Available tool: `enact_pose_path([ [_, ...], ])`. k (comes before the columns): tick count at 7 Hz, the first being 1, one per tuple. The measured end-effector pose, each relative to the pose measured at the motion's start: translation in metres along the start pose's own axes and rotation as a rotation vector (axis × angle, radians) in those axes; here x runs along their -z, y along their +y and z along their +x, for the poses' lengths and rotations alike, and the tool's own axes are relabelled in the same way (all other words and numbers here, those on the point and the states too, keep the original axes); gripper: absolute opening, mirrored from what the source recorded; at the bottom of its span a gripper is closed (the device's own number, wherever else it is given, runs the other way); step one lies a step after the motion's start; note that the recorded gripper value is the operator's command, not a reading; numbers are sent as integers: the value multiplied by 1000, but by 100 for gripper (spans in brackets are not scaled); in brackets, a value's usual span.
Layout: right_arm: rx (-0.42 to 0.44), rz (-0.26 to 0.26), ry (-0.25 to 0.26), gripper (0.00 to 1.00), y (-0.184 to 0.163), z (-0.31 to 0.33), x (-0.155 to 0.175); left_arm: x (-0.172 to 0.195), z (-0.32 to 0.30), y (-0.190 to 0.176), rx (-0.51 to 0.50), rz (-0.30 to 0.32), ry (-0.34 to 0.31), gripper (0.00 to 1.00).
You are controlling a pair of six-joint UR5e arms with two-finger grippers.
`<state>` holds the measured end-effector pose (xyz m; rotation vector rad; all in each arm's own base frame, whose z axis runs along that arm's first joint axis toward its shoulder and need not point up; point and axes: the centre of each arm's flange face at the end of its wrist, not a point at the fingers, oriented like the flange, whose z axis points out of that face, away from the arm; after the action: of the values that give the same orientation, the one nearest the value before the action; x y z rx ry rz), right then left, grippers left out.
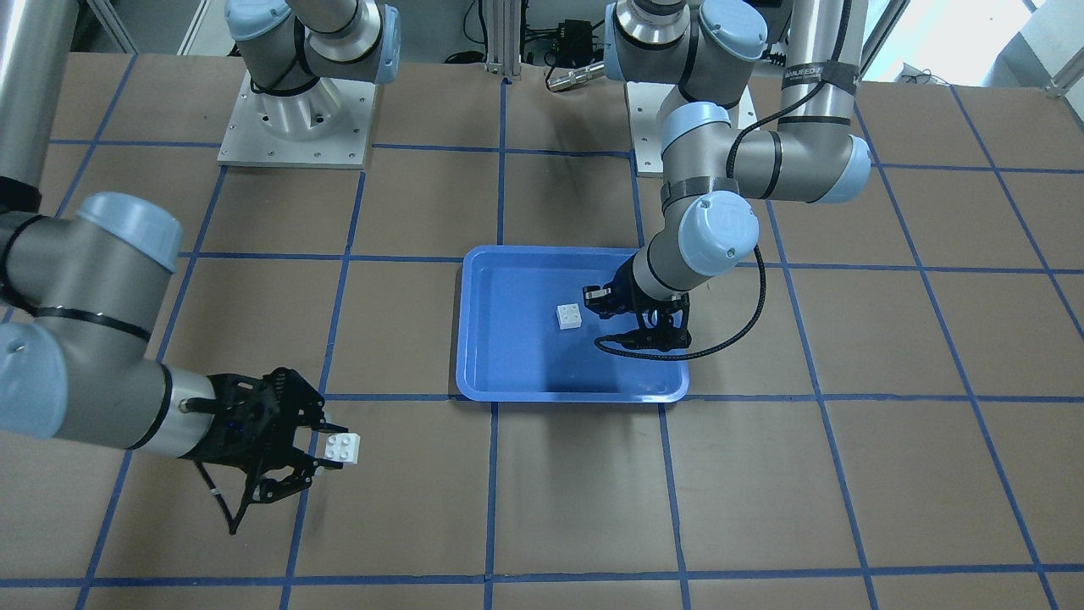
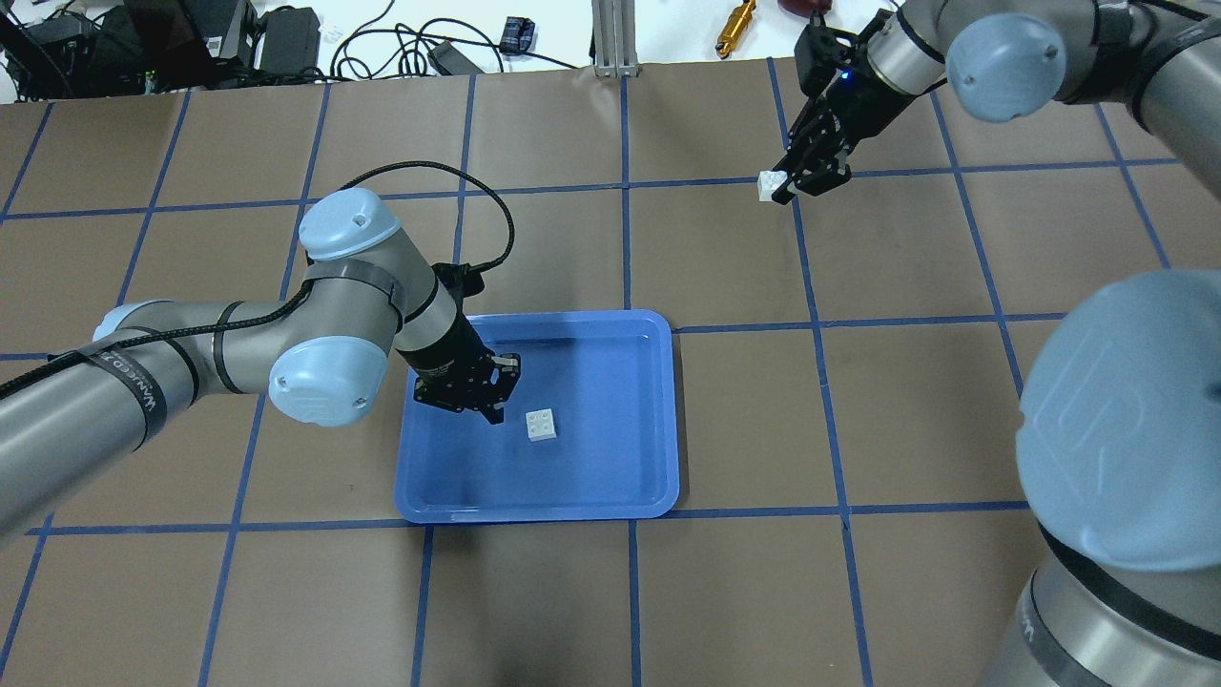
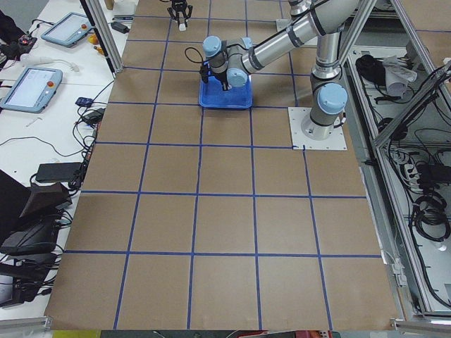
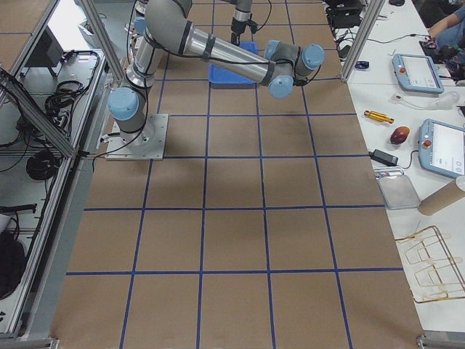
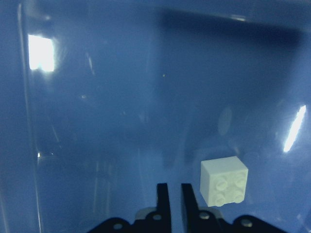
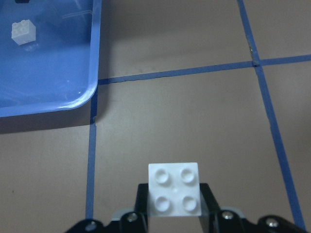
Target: Assemble white blocks and place on blue tray
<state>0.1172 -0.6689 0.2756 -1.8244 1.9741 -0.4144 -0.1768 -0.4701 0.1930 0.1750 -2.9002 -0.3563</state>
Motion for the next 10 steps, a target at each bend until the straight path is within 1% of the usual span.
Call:
enact_pose_path([
  [3,-29,8,139,0,-27,-102,-62,-6,0,3,10,-13,19,1],
  [4,-23,17,169,0,-36,-132,-82,-6,0,2,11,-14,20,1],
  [5,-2,27,187,0,-51,-159,-102,-7,-1,2,12,-15,20,1],
  [6,22,37,190,0,-67,-179,-119,-8,-1,2,13,-17,20,0],
  [8,53,45,163,0,-92,-207,-146,-9,-1,2,13,-12,20,0],
  [9,56,47,154,0,-98,-219,-156,-9,-2,2,13,-10,21,0],
  [10,62,50,159,0,-98,-228,-163,-10,-2,3,13,-8,22,0],
])
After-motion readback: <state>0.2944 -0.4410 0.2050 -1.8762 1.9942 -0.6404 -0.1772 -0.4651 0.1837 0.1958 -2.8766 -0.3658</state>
